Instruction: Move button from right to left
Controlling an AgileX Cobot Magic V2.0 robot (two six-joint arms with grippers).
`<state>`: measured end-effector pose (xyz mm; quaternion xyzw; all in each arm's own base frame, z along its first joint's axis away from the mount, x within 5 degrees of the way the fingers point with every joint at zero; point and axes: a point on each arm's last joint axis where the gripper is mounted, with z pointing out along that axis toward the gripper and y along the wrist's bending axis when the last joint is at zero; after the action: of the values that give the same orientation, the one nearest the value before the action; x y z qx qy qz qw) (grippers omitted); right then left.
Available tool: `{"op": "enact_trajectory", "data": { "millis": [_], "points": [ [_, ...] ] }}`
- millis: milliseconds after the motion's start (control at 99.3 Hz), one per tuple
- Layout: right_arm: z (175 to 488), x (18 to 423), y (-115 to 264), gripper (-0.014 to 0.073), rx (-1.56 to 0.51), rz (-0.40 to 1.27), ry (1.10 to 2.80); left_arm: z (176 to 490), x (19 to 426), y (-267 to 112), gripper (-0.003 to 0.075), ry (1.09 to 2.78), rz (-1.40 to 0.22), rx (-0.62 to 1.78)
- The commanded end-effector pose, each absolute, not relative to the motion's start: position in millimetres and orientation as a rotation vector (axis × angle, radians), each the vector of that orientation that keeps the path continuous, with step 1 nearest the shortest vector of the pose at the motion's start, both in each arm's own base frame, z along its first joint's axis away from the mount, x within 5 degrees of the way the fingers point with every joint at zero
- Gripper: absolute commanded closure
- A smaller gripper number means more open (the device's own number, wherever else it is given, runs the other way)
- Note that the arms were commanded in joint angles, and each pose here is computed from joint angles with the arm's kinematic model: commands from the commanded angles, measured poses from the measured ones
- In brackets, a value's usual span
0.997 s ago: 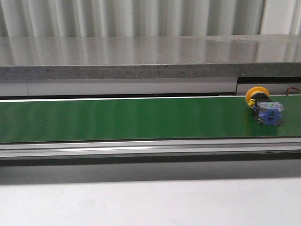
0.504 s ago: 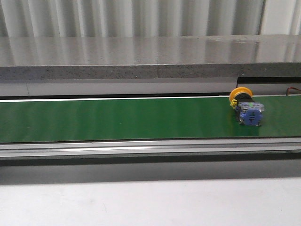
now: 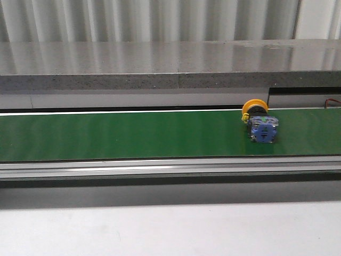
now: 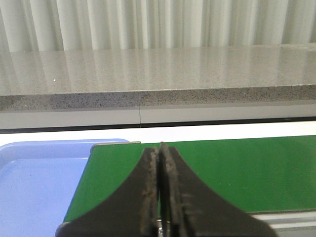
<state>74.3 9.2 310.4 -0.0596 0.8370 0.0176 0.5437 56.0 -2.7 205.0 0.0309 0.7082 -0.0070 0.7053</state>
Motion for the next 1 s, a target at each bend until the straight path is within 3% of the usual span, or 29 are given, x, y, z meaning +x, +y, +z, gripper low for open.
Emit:
{"op": "enact_trajectory", "data": {
  "millis": [0, 171, 312, 544, 665, 836, 987],
  "points": [
    [322, 76, 9, 0.0662, -0.131, 0.033, 1.912, 216, 52, -4, 0.0740, 1.453, -0.060, 0.045],
    [322, 76, 9, 0.0662, -0.131, 0.033, 1.912, 245, 47, -3, 0.0740, 1.394, -0.139, -0.019],
    [322, 76, 9, 0.0662, -0.131, 0.033, 1.912, 274, 48, -4, 0.0740, 1.457, -0.154, -0.028],
    [322, 76, 9, 0.0662, -0.131, 0.033, 1.912, 320, 68, -7, 0.0740, 1.720, -0.170, -0.031],
    [322, 76, 9, 0.0662, -0.131, 0.033, 1.912, 341, 85, -9, 0.0740, 1.936, -0.157, -0.014],
    [322, 76, 9, 0.0662, -0.131, 0.033, 1.912, 350, 118, -13, 0.0740, 2.266, -0.131, 0.029],
    [322, 76, 9, 0.0662, -0.131, 0.033, 1.912, 345, 142, -15, 0.0740, 2.395, -0.127, 0.031]
  ]
}}
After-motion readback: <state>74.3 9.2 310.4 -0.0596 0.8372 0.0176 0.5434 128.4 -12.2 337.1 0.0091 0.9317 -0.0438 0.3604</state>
